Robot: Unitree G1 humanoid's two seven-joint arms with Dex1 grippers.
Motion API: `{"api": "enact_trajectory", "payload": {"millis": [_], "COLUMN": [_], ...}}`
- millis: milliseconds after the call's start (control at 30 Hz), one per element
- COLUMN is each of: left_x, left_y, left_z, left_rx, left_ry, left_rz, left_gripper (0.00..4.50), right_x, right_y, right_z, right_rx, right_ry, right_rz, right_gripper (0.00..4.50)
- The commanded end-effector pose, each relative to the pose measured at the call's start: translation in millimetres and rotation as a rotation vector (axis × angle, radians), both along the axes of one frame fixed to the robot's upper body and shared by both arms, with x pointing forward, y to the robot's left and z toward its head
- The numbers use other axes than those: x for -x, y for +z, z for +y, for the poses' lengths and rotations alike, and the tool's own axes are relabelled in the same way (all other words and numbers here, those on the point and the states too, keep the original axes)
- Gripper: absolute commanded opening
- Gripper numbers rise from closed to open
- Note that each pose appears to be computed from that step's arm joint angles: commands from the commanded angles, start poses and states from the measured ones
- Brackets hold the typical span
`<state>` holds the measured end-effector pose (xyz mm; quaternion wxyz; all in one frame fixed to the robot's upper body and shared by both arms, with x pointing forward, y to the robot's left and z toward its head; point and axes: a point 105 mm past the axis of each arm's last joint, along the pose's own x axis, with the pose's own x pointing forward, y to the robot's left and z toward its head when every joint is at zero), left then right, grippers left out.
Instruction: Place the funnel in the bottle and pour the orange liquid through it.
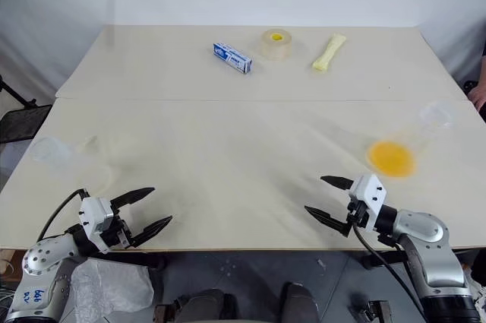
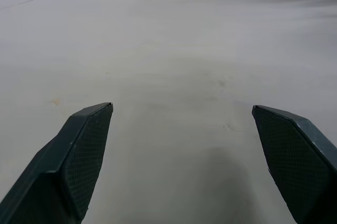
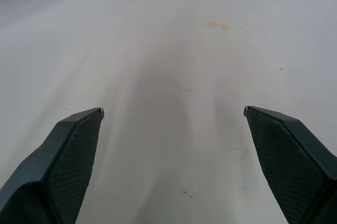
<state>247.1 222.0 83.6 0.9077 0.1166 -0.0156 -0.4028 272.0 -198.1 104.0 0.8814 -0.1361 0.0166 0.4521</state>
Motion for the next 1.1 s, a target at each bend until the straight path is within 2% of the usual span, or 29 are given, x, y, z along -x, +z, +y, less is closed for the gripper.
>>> {"api": "enact_trajectory", "payload": {"millis": [33, 200, 267, 367, 567, 633, 767, 1000, 1100], "left_x": [-1, -4, -12, -14, -3, 4, 23, 79, 89], "left_y": [14, 16, 22, 31, 34, 33, 44, 54, 54], "left_z": [0, 1, 8, 3, -4, 1, 34, 77, 92], "left_rx": [0.011, 0.045, 0.117, 0.176, 0.129, 0.149, 0.150, 0.164, 0.155], "left_ry": [-0.003, 0.022, 0.120, 0.125, 0.162, 0.193, 0.383, 0.632, 0.703], "left_rz": [-0.054, -0.035, -0.029, -0.005, 0.008, 0.064, -0.019, -0.056, -0.055], "left_gripper": [4.50, 4.50, 4.50, 4.50, 4.50, 4.50, 4.50, 4.50, 4.50], "right_x": [0, -1, -1, -3, -9, -13, -23, -48, -51], "right_y": [6, 5, 5, 4, 5, 5, 4, 11, 14], "right_z": [1, 2, 3, 7, 16, 20, 29, 47, 52], "right_rx": [-0.009, -0.013, -0.019, -0.024, -0.045, -0.053, -0.057, -0.079, -0.083], "right_ry": [0.007, 0.006, 0.010, 0.026, 0.082, 0.105, 0.161, 0.237, 0.265], "right_rz": [-0.032, -0.035, -0.033, -0.029, -0.027, -0.022, -0.014, -0.047, -0.056], "right_gripper": [4.47, 4.47, 4.47, 4.47, 4.47, 4.47, 4.47, 4.47, 4.47]}}
